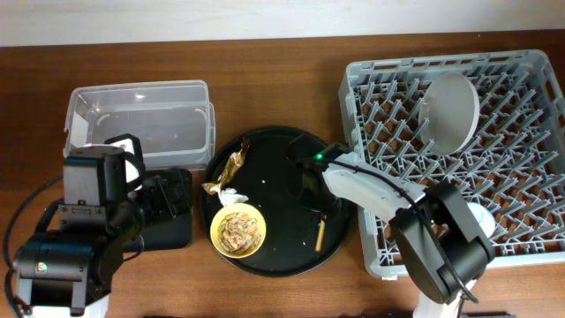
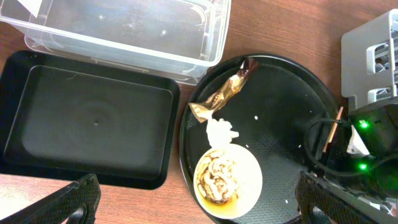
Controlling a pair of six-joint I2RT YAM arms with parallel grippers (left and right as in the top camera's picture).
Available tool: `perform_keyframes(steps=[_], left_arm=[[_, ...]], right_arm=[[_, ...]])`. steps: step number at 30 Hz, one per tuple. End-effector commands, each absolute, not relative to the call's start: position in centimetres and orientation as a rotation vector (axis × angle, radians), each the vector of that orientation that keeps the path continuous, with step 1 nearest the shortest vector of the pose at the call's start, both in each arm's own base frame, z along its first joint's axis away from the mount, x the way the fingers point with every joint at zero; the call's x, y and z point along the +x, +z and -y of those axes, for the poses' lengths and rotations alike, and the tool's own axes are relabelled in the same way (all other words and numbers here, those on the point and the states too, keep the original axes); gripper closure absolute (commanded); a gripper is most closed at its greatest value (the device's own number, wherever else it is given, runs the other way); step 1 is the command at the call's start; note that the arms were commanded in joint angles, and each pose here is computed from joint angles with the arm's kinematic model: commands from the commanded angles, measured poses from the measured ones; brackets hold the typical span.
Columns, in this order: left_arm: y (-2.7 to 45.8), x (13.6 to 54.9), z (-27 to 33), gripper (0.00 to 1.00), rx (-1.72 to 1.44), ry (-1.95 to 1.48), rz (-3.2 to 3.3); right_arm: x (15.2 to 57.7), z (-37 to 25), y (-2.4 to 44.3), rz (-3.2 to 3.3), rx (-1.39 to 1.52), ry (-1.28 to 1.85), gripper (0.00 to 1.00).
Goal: Sort waste into correct bins and load items into the dishwasher rack
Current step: 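Grasp the remaining chopstick and lay it in the rack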
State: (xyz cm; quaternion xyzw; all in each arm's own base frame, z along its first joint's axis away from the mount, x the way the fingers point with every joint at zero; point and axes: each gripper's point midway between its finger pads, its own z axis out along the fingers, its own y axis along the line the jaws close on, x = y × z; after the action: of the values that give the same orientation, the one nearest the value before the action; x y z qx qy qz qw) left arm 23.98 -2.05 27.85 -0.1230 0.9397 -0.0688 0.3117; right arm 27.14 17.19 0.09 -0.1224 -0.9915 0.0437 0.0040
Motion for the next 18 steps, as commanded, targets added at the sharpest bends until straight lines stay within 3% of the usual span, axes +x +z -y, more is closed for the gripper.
perform_keyframes(steps=[1, 5, 8, 12, 18], left_arm=[[28.2, 24.0, 1.8, 0.0, -0.339, -0.172, -2.465], [28.2, 24.0, 1.8, 0.0, -0.339, -0.172, -2.465], [28.2, 24.0, 1.8, 0.0, -0.339, -0.172, -2.465], [28.2, 24.0, 1.8, 0.0, -0.339, -0.172, -2.466], [28.2, 24.0, 1.8, 0.0, -0.339, -0.172, -2.465]], right_arm=[[28.4, -17.3, 3.1, 3.189, -0.223, 0.106, 0.96], [31.2, -19.2, 15.1, 3.492, 0.129, -0.207, 0.96], [31.5, -15.8, 21.2, 3.686, 0.162, -0.18, 0.96], [33.6, -8.5, 20.1, 3.647, 0.148, 0.073, 0.96], [34.4, -7.6, 12.4, 3.391, 0.151, 0.055, 0.96]])
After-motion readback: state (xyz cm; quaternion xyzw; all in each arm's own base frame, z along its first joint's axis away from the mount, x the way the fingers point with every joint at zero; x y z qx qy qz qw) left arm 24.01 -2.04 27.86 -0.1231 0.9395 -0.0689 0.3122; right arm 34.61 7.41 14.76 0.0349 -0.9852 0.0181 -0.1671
